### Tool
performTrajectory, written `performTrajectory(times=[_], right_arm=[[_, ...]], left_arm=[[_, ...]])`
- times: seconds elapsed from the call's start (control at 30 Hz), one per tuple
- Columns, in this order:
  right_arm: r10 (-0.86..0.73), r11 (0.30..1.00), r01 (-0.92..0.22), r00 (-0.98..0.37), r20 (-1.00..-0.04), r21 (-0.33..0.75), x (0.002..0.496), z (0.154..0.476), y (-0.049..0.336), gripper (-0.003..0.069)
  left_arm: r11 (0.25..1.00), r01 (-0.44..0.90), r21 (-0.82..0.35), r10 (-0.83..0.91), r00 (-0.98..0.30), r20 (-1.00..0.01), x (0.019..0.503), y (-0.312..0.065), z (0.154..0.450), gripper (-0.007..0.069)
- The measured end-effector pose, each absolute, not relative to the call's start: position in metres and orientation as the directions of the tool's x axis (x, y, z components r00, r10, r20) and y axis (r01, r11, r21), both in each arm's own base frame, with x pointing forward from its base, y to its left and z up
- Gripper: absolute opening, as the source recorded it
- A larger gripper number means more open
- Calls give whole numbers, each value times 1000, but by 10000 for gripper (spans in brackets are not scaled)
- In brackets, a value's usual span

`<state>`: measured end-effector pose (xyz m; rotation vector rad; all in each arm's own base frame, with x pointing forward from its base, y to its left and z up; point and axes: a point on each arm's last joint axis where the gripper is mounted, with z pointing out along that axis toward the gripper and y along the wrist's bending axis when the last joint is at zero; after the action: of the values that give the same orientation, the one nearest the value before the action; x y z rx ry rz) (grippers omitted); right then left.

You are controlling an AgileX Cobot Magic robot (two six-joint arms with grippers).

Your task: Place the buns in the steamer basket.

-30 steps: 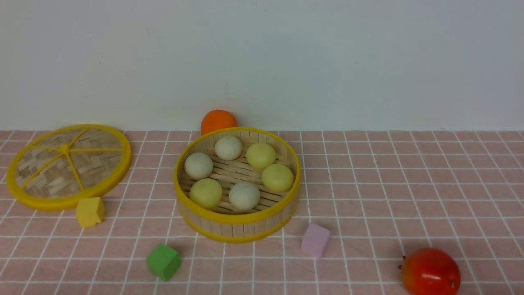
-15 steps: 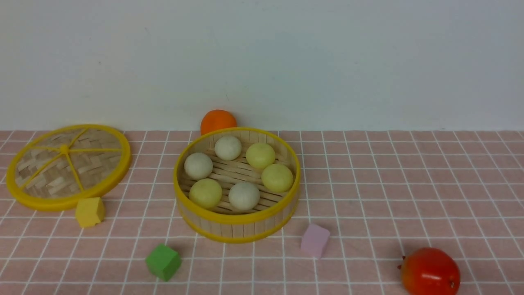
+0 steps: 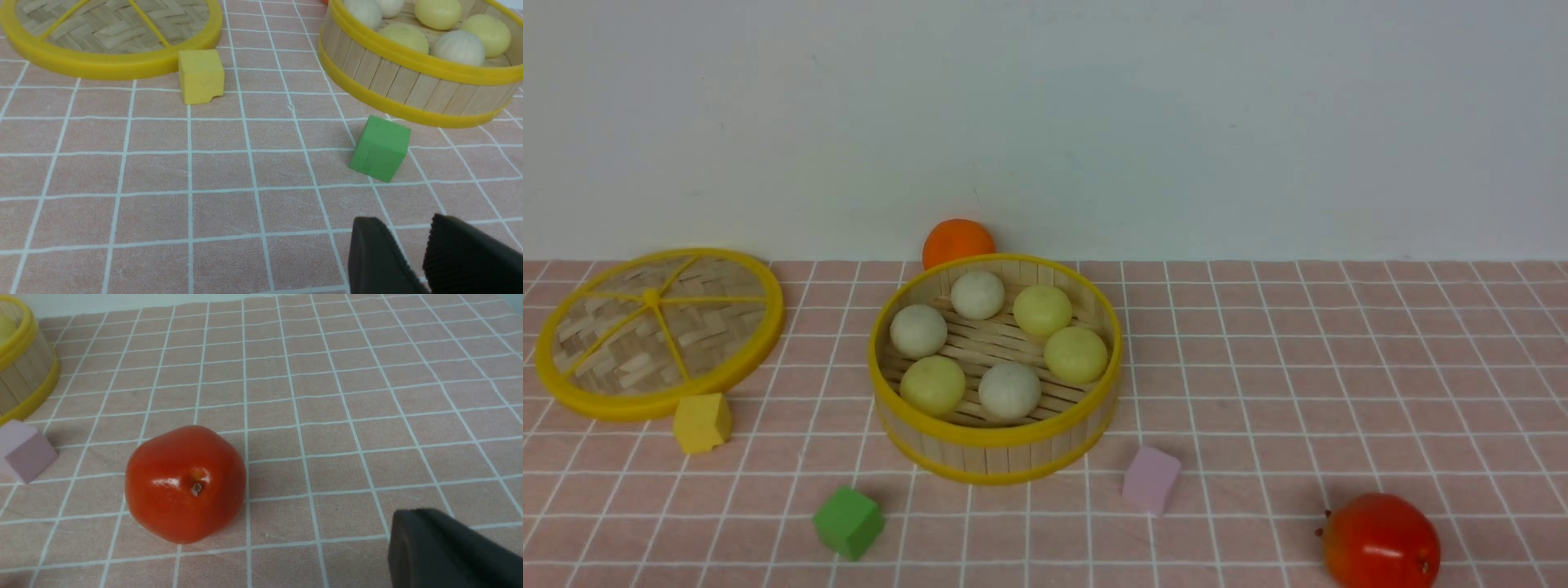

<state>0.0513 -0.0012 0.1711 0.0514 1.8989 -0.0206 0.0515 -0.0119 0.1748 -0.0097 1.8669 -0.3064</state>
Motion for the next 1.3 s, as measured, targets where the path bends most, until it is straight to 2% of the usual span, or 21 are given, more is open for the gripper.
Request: performTrajectory(times=[1.3], right_arm=[[26,999,46,-320,-947,11,51,171,-1,53]], left_arm=[[965,147,-215,-160,-316,-935,52,-12,175,240]])
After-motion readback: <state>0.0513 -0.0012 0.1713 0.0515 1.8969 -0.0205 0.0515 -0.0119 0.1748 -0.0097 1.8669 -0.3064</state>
